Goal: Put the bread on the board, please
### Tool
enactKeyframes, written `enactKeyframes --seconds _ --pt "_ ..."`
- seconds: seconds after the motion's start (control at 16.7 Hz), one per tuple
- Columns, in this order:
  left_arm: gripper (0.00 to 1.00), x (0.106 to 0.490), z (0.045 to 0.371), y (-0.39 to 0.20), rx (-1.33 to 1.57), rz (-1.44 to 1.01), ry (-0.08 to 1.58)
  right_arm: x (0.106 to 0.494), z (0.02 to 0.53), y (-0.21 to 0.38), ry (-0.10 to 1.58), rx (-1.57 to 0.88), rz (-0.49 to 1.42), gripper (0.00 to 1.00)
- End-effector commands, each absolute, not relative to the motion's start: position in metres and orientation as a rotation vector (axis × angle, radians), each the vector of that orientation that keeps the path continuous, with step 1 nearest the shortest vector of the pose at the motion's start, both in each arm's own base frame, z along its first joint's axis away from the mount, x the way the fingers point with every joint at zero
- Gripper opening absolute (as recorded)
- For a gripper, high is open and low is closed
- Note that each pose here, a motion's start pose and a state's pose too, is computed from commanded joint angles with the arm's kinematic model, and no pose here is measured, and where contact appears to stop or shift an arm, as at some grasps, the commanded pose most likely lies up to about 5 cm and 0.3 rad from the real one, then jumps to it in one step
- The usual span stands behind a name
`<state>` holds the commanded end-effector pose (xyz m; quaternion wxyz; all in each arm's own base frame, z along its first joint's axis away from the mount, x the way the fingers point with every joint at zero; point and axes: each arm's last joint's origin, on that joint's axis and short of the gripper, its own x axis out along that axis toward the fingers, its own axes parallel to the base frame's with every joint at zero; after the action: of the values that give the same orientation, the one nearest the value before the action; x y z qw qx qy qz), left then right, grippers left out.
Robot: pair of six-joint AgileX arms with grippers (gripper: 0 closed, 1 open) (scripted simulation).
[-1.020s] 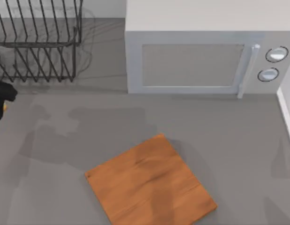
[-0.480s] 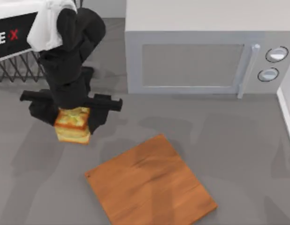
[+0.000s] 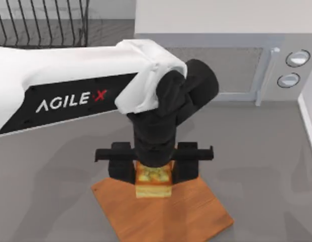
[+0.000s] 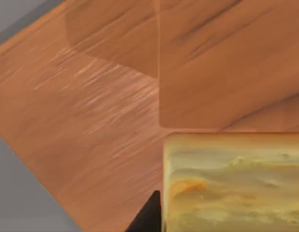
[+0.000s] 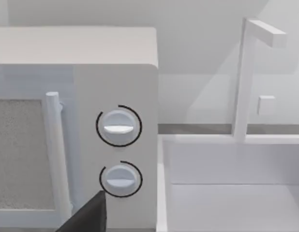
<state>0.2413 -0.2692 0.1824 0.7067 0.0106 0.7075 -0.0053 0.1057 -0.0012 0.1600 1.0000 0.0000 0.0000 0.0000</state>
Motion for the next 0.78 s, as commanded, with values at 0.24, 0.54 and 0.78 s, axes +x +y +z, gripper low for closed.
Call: enactKeyframes --seconds 0.24,0.54,0.78 --pt "0.0 0.231 0.184 -0.278 0.015 -0.017 1.559 0.106 0.16 -0.001 0.0 0.0 0.0 1.0" --pt "0.0 0.233 0.179 -0.278 0.015 -0.012 1.562 0.106 0.16 -0.001 0.0 0.0 0.0 1.0" --pt "0.0 0.232 0.164 -0.278 0.015 -0.019 1.559 0.106 0.16 -0.001 0.0 0.0 0.0 1.0"
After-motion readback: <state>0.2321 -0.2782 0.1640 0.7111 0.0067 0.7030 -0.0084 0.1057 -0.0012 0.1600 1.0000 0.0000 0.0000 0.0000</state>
